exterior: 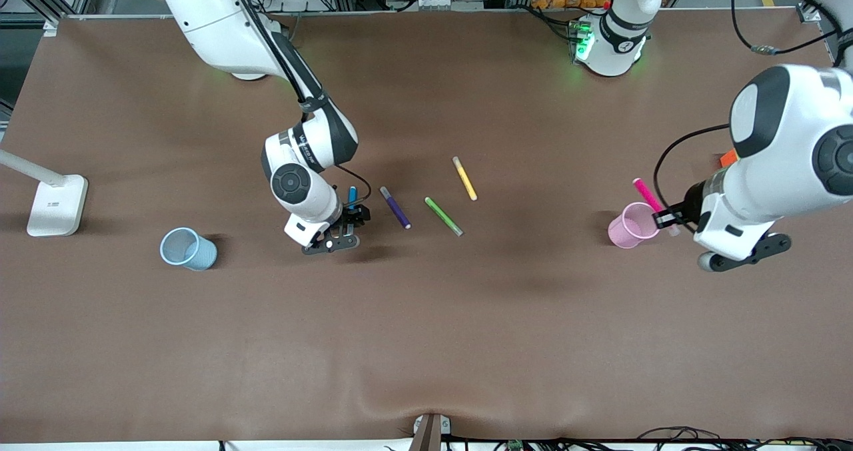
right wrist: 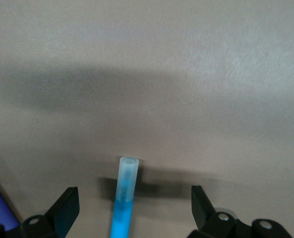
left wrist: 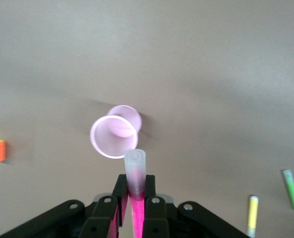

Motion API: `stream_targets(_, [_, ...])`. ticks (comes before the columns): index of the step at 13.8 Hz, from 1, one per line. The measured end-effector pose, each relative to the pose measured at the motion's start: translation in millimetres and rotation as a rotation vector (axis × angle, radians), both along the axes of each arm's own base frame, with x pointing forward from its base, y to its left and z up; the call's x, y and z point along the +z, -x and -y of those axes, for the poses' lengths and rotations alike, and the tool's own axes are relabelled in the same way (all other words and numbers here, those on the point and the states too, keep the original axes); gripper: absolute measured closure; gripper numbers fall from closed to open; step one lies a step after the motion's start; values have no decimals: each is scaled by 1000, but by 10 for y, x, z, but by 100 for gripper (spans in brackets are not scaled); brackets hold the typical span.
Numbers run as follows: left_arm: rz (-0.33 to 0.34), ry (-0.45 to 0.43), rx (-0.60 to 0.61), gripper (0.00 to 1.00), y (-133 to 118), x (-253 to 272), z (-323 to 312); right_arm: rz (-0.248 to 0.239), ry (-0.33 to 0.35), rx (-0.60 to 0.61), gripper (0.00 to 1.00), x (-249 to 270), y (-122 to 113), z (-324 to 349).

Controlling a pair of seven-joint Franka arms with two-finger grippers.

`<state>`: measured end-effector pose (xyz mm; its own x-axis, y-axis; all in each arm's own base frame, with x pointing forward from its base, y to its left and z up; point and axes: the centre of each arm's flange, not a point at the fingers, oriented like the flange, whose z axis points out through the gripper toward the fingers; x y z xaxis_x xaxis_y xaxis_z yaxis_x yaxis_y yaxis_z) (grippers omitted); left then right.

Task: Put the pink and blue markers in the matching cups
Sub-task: 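Lift the pink marker toward the pink cup while the right gripper grasps blue, then carry the blue marker to the blue cup while the left gripper lowers pink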

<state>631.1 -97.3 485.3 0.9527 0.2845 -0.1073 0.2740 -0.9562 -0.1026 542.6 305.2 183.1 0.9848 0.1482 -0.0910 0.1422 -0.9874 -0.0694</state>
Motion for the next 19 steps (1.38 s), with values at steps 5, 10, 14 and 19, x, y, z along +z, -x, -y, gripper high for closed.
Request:
stream_targets(5, [35, -33, 21, 83, 88, 323, -209, -2, 5, -10, 9, -39, 76, -123])
stream_targets(10, [38, -95, 178, 83, 75, 188, -187, 2, 11, -24, 66, -48, 43, -68])
stream_targets(14, [37, -160, 267, 83, -52, -220, -136, 3, 13, -28, 83, -42, 25, -42])
stream_targets(19, [79, -280, 445, 83, -216, -664, -261, 63, -15, -25, 83, 248, -224, 131])
